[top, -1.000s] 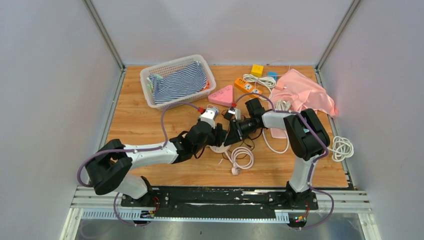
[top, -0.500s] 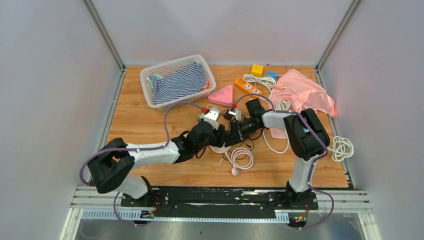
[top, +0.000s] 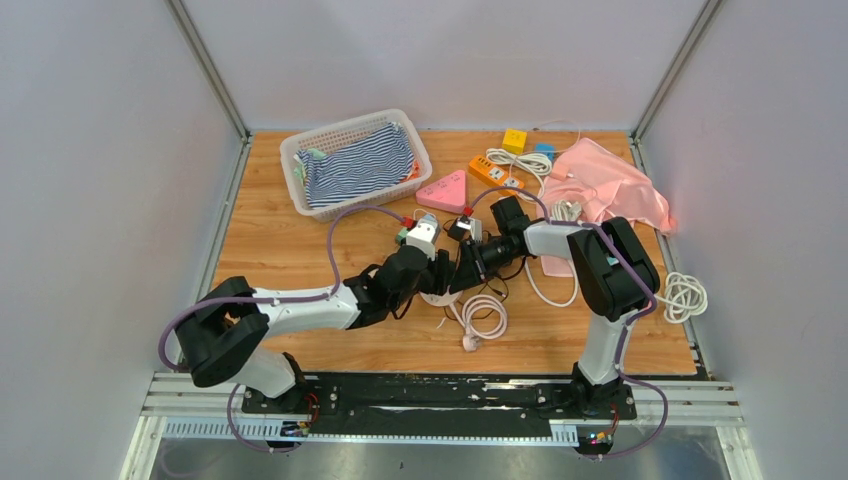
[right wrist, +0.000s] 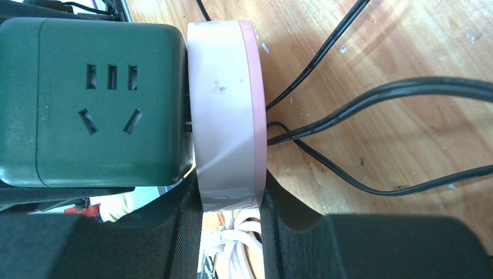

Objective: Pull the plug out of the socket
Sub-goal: Remove the plug from the socket.

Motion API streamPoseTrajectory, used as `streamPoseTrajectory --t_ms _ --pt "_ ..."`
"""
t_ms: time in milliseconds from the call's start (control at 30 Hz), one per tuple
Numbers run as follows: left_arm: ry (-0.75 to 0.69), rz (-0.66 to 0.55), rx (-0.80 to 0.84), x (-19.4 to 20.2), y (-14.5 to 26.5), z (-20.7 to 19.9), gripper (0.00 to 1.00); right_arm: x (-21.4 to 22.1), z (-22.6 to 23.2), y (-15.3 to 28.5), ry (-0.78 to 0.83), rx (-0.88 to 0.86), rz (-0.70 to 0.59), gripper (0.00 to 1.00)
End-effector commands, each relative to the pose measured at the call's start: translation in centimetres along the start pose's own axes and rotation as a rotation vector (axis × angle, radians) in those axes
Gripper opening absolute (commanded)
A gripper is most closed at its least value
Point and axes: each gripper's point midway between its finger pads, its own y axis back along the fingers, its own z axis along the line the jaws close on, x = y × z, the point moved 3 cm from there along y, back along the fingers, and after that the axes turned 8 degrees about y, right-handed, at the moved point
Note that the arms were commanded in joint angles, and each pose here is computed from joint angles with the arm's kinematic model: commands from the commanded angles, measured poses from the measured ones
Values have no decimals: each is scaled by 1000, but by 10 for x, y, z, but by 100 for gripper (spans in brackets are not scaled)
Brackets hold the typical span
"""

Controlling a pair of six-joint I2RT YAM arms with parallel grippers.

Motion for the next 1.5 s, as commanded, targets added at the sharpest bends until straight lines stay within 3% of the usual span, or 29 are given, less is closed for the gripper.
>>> streamPoseTrajectory --t_ms 0,333,600,1033,1200,1467 --pt "-9 38 -78 16 5 20 0 17 -44 2 72 223 63 2" --pt "-18 85 19 22 6 -2 0 17 -43 1 63 211 61 2" --pt "-87 57 -100 30 4 0 0 17 -43 1 63 212 62 2" --pt "44 115 -42 33 13 18 0 19 -44 0 62 211 66 1" --pt "10 112 -25 31 12 9 0 19 -45 0 61 211 67 1" --pt "-73 71 -130 35 7 4 0 19 -46 0 65 214 68 1"
